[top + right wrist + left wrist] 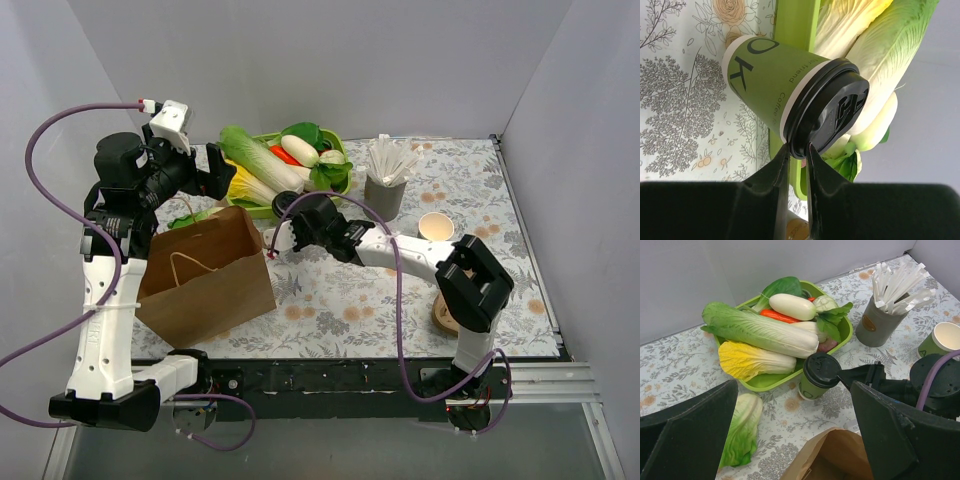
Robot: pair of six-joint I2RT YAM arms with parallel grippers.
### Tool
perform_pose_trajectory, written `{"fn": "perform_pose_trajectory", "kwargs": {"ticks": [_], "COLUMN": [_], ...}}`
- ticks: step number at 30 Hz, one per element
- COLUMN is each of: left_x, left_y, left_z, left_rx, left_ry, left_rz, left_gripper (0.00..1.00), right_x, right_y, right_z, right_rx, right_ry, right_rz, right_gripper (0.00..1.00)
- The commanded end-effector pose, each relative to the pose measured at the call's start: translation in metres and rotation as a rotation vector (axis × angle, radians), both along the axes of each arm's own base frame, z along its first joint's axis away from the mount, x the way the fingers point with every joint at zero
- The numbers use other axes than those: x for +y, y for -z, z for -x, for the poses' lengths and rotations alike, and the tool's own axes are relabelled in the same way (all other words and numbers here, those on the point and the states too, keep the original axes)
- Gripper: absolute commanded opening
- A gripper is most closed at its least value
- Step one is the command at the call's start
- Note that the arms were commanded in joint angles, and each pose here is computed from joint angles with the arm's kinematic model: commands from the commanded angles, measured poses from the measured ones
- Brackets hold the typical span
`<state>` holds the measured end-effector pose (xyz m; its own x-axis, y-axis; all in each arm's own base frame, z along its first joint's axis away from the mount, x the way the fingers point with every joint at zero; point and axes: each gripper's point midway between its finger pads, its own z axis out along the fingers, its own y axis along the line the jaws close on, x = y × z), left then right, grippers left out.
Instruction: Pack the takeout coffee
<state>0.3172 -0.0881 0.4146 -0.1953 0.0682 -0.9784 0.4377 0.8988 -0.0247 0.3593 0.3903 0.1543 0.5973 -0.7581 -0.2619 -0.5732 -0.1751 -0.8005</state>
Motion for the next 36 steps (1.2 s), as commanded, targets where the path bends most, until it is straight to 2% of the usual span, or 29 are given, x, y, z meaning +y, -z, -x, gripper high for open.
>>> {"fn": "perform_pose_trajectory", "kwargs": {"ticks": [1, 2, 5, 8, 13, 19, 21, 22, 23, 25, 26, 28, 30, 32, 34, 36], "left_x": [0.0, 0.0, 0.0, -0.001, -0.002, -0.005, -0.004, -0.005, -0.006, -0.007, -0.009, -0.011, -0.015, -0.016, -0.017, -0.017], "left_y": [-0.004, -0.004, -0.004, -0.003, -0.006, -0.006, -0.007, -0.008, -0.008, -0.012, -0.014, -0.016, -0.014, -0.018, -0.014, -0.012], "left_z": [0.001, 0.001, 0.001, 0.0, -0.001, -0.004, -0.005, -0.006, -0.006, -0.008, -0.007, -0.008, -0.007, -0.005, -0.006, -0.008], "left_rx": [-0.012, -0.01, -0.01, -0.008, -0.012, -0.018, -0.03, -0.041, -0.044, -0.064, -0.068, -0.074, -0.076, -0.104, -0.112, -0.104], "left_ry": [0.003, 0.003, 0.004, 0.006, 0.012, 0.028, 0.03, 0.033, 0.041, 0.05, 0.065, 0.079, 0.101, 0.111, 0.114, 0.109], "left_rz": [0.006, 0.006, 0.006, 0.006, 0.009, 0.013, 0.005, 0.0, -0.001, -0.008, -0.005, 0.0, 0.003, 0.004, 0.005, 0.016], "left_gripper": [0.98, 0.98, 0.98, 0.98, 0.98, 0.98, 0.98, 0.98, 0.98, 0.98, 0.98, 0.98, 0.98, 0.98, 0.98, 0.98], "right_x": [0.007, 0.007, 0.007, 0.004, 0.0, -0.031, -0.054, -0.063, -0.083, -0.114, -0.137, -0.177, -0.224, -0.256, -0.293, -0.33], "right_y": [-0.012, -0.01, -0.011, -0.008, -0.015, -0.04, -0.055, -0.059, -0.066, -0.083, -0.087, -0.1, -0.088, -0.074, -0.055, -0.052], "right_z": [-0.014, -0.015, -0.015, -0.013, -0.011, -0.002, 0.005, 0.009, 0.018, 0.015, 0.025, 0.02, 0.038, 0.065, 0.077, 0.086], "right_rx": [-0.108, -0.112, -0.122, -0.121, -0.119, -0.06, 0.017, 0.097, 0.153, 0.271, 0.341, 0.422, 0.558, 0.647, 0.695, 0.716], "right_ry": [0.011, 0.014, 0.012, 0.01, 0.022, 0.1, 0.157, 0.223, 0.264, 0.414, 0.481, 0.625, 0.791, 0.866, 0.969, 1.086], "right_rz": [-0.012, -0.011, -0.013, -0.009, -0.015, -0.042, -0.057, -0.118, -0.122, -0.239, -0.248, -0.313, -0.298, -0.22, -0.189, -0.243], "right_gripper": [0.2, 0.32, 0.48, 0.55, 0.6, 0.64, 0.73, 0.77, 0.91, 0.93, 0.94, 0.95, 0.92, 0.86, 0.83, 0.82]}}
